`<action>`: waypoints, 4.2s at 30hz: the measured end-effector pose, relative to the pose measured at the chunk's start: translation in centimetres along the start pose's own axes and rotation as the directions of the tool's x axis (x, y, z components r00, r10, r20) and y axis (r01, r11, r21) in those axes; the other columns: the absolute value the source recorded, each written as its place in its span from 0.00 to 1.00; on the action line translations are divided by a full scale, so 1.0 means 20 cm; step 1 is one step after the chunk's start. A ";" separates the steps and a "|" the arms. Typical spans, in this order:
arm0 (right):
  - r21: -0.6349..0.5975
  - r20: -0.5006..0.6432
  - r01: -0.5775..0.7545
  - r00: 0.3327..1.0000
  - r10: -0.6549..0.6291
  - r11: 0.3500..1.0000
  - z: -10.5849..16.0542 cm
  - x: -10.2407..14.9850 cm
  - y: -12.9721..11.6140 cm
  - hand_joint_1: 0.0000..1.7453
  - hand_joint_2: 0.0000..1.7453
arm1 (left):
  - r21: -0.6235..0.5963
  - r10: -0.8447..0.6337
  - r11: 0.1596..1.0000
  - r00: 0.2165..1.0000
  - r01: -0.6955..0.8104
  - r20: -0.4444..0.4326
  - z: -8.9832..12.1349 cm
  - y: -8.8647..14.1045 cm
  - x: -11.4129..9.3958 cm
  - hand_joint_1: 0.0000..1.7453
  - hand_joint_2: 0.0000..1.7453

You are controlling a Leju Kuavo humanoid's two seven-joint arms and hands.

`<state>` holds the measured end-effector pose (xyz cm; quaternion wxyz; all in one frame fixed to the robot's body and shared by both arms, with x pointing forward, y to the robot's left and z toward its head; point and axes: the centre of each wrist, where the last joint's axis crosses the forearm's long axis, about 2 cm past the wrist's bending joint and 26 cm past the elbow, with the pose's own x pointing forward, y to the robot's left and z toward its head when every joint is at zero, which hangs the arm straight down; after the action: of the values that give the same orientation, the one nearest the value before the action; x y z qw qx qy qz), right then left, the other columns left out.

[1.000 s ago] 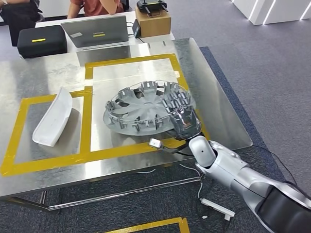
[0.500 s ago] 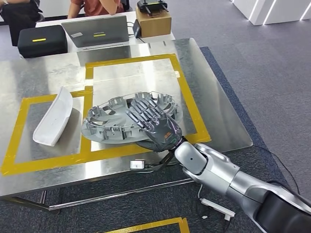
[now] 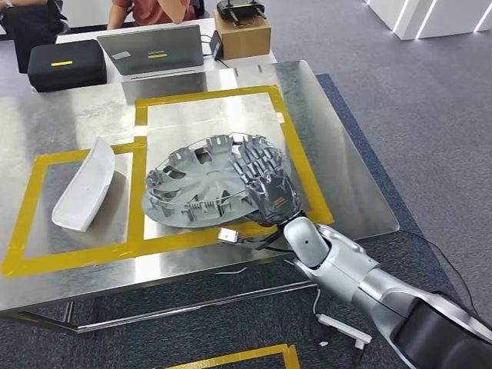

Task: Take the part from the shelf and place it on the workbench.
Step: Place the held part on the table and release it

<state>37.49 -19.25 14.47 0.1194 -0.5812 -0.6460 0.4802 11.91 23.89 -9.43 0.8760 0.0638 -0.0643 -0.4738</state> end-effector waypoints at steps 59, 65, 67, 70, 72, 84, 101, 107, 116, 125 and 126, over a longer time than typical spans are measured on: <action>0.048 0.119 0.583 0.803 -0.585 0.811 -0.37 0.20 -0.54 0.00 1.00 | -0.020 0.127 0.992 0.992 -0.127 -0.019 0.00 -0.07 -0.03 0.00 0.00; 0.030 0.154 0.586 0.798 -0.583 0.810 -0.36 0.21 -0.58 0.00 1.00 | -0.023 0.133 0.991 0.991 -0.133 -0.019 0.00 -0.07 -0.03 0.00 0.00; 0.022 0.169 0.588 0.795 -0.582 0.809 -0.36 0.22 -0.59 0.00 1.00 | -0.024 0.136 0.990 0.991 -0.136 -0.019 0.00 -0.07 -0.03 0.00 0.00; 0.018 0.184 0.587 0.794 -0.580 0.809 -0.36 0.22 -0.61 0.00 1.00 | -0.025 0.141 0.990 0.990 -0.141 -0.020 0.00 -0.07 -0.03 0.00 0.00; 0.025 0.183 0.583 0.796 -0.577 0.812 -0.36 0.22 -0.61 0.00 1.00 | -0.027 0.145 0.989 0.989 -0.146 -0.020 0.00 -0.08 -0.03 0.00 0.00; 0.167 0.059 0.512 0.848 -0.527 0.842 -0.34 0.22 -0.46 0.00 1.00 | -0.032 0.185 0.982 0.982 -0.186 -0.022 -0.01 -0.09 -0.07 0.00 0.00; 0.305 -0.223 0.278 0.951 -0.216 0.911 -0.11 0.13 -0.15 0.00 1.00 | -0.025 0.267 0.963 0.962 -0.268 -0.054 -0.01 -0.15 -0.14 0.00 0.00; 0.320 -0.294 0.166 0.953 -0.068 0.933 -0.05 0.05 -0.10 0.00 1.00 | -0.022 0.285 0.958 0.957 -0.286 -0.062 -0.01 -0.17 -0.15 0.00 0.00; 0.342 -0.388 0.097 0.921 0.047 0.935 0.02 -0.02 -0.09 0.00 1.00 | -0.027 0.306 0.951 0.950 -0.308 -0.068 -0.01 -0.19 -0.16 0.00 0.00; 0.338 -0.391 0.054 0.916 0.088 0.940 0.05 -0.10 -0.12 0.00 1.00 | -0.028 0.319 0.947 0.946 -0.321 -0.066 -0.01 -0.21 -0.17 0.00 0.00; 0.340 -0.391 0.052 0.916 0.091 0.939 0.05 -0.10 -0.12 0.00 1.00 | -0.028 0.320 0.946 0.945 -0.322 -0.066 -0.01 -0.21 -0.17 0.00 0.00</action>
<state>35.84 -21.23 16.54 0.3437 -0.6440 -0.5080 0.4573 6.68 24.39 -10.59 0.9440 0.0499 -0.0384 -0.3238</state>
